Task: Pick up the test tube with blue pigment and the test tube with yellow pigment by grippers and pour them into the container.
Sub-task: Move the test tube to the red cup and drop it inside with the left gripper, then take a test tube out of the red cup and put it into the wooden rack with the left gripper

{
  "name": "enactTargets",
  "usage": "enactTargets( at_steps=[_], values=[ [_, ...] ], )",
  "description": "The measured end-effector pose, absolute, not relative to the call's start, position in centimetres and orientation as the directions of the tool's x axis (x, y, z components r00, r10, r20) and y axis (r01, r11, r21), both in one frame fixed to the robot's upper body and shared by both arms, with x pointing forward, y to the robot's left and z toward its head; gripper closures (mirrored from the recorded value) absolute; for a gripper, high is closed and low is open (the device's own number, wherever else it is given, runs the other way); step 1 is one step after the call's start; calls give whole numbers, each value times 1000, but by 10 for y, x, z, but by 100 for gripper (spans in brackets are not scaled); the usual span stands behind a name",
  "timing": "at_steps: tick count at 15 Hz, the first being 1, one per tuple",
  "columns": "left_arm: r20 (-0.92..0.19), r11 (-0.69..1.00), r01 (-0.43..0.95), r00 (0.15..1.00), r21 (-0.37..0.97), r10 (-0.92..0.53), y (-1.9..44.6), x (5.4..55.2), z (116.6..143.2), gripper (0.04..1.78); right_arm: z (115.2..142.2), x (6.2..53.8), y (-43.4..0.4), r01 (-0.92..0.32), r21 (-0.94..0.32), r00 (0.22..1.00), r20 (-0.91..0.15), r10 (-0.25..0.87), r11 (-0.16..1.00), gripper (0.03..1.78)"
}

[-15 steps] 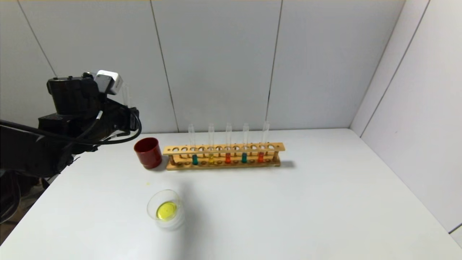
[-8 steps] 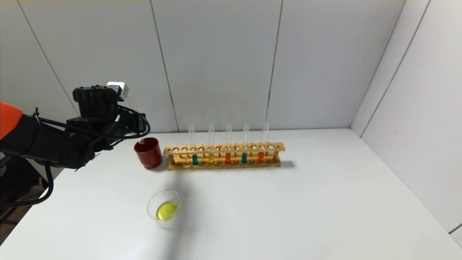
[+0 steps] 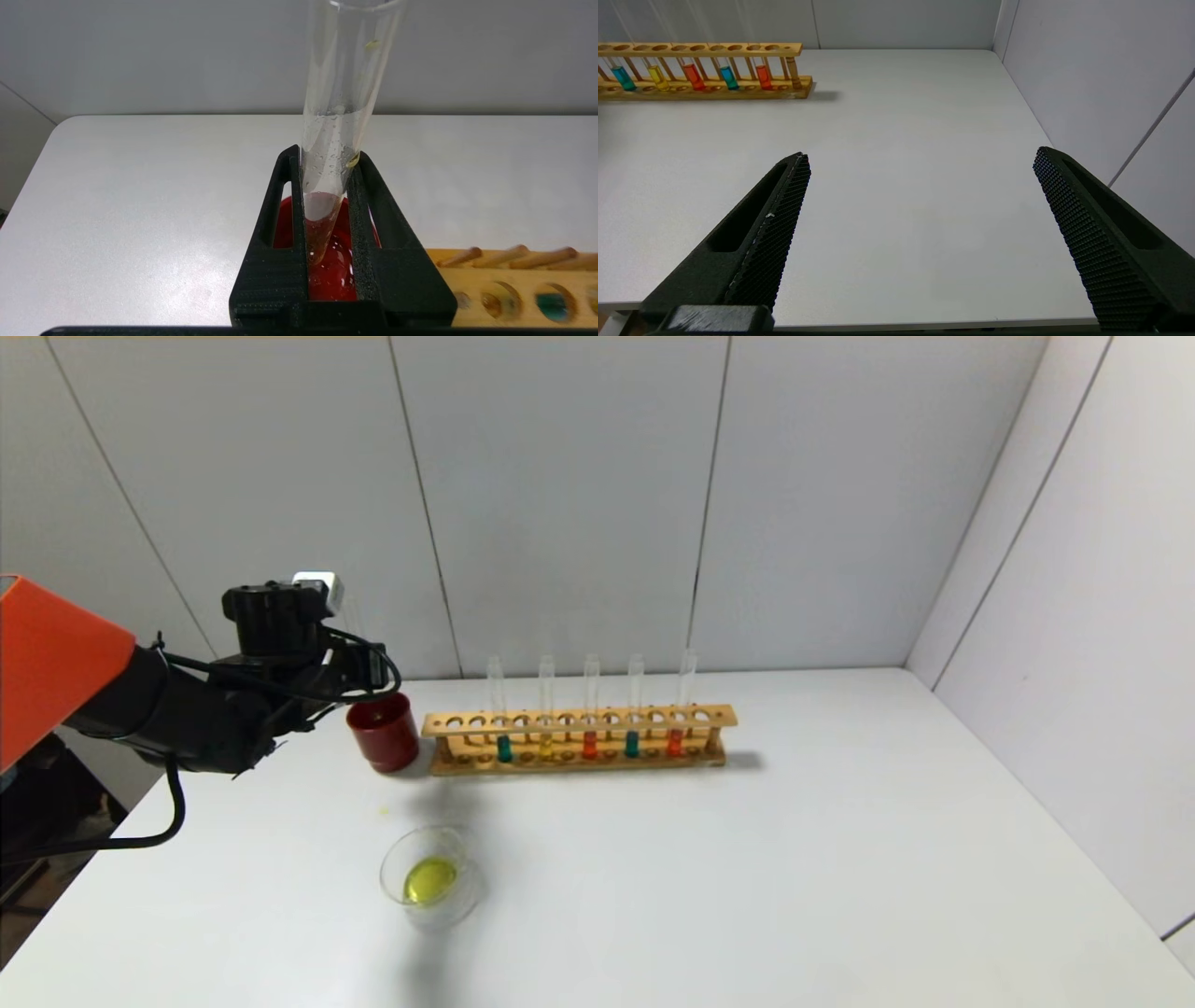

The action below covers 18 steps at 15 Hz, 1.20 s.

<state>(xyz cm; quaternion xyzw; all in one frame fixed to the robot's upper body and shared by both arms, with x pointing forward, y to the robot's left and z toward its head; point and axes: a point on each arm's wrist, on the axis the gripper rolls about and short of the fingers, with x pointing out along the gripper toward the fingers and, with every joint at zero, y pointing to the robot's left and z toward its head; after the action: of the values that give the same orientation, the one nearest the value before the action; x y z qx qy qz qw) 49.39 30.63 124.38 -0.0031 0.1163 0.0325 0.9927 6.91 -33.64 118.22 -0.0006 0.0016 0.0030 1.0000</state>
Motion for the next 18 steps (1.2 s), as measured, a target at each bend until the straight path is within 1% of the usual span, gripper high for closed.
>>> enactTargets(
  at_steps=[5, 8, 10, 11, 13, 14, 17, 18],
  values=[
    [-230, 997, -71, 971, -9, 67, 306, 511, 1223, 151, 1182, 69, -336, -5, -1, 1000, -3, 5, 1000, 6],
    [-241, 998, -55, 969, -12, 50, 306, 516, 1216, 151, 1182, 69, -336, -5, -1, 1000, -3, 5, 1000, 6],
    [-232, 999, -44, 972, -16, 39, 305, 517, 1214, 147, 1182, 69, -336, -6, -1, 1000, -3, 6, 1000, 6],
    [-232, 999, -45, 972, -15, 40, 305, 518, 1212, 141, 1182, 69, -336, -6, -1, 1000, -3, 6, 1000, 6],
    [-237, 999, -44, 971, -15, 40, 305, 519, 1210, 121, 1182, 69, -336, -6, -1, 1000, -3, 6, 1000, 6],
    [-239, 999, -44, 970, -14, 40, 305, 519, 1209, 106, 1182, 69, -336, -6, -1, 1000, -3, 6, 1000, 6],
    [-250, 999, -44, 967, -9, 41, 304, 518, 1207, 53, 1182, 69, -336, -5, -1, 1000, -3, 5, 1000, 6],
    [-251, 999, -44, 967, -5, 41, 304, 518, 1209, 40, 1182, 69, -336, -5, -1, 1000, -3, 5, 1000, 6]
  ],
)
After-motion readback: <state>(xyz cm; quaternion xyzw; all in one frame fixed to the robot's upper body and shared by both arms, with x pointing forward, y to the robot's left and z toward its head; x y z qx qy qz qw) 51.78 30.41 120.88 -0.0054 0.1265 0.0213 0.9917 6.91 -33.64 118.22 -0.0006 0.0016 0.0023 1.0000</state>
